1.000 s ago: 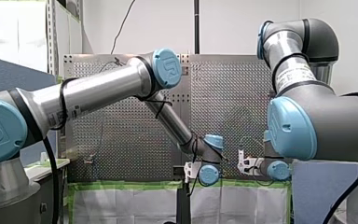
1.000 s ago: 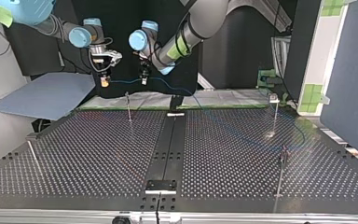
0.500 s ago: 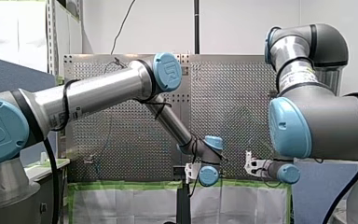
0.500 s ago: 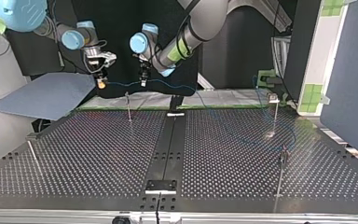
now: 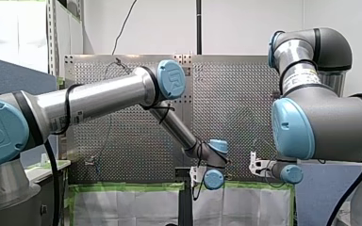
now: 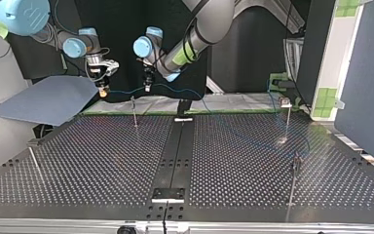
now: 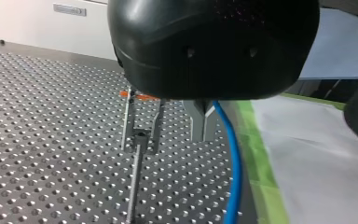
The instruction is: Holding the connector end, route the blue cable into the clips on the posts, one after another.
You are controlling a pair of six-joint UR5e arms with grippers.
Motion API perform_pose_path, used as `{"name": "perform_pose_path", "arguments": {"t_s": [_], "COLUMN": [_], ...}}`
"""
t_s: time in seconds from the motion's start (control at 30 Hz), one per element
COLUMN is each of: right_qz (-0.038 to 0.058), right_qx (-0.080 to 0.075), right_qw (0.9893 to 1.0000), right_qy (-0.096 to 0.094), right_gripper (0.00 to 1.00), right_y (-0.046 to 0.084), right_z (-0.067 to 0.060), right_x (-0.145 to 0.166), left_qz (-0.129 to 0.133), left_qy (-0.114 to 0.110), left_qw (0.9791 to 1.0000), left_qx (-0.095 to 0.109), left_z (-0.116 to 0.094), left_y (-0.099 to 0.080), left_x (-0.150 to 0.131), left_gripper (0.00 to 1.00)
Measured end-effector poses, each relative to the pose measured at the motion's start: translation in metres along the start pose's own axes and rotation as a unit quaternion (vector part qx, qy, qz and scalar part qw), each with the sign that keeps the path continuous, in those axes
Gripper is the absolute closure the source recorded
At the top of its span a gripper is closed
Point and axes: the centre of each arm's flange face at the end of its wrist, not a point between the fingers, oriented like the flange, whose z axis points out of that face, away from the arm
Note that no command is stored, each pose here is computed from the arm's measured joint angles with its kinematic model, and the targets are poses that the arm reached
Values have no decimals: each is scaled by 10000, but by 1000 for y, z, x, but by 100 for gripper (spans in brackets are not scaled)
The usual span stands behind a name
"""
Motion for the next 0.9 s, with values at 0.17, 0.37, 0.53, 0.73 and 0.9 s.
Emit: {"name": "perform_pose_path", "arguments": {"t_s": [0.17, 0.37, 0.53, 0.73, 0.9], "right_qz": [-46, -69, -14, -10, -6], "right_qx": [53, 39, -5, -37, -45], "right_qw": [10000, 10000, 10000, 10000, 9999], "right_qy": [-18, -15, -55, -77, -105], "right_gripper": [100, 100, 100, 100, 100], "right_y": [1, 4, 10, 17, 20], "right_z": [4, 4, 4, 8, 13], "right_x": [2, 1, -14, -24, -22], "left_qz": [-156, -313, -352, -367, -401], "left_qy": [-154, -236, -246, -250, -285], "left_qw": [9998, 9992, 9991, 9989, 9986], "left_qx": [23, 25, 50, 122, 193], "left_z": [6, 12, 12, 15, 19], "left_y": [-9, -13, -14, -14, -16], "left_x": [-10, -17, -18, -20, -24], "left_gripper": [100, 100, 100, 100, 100]}}
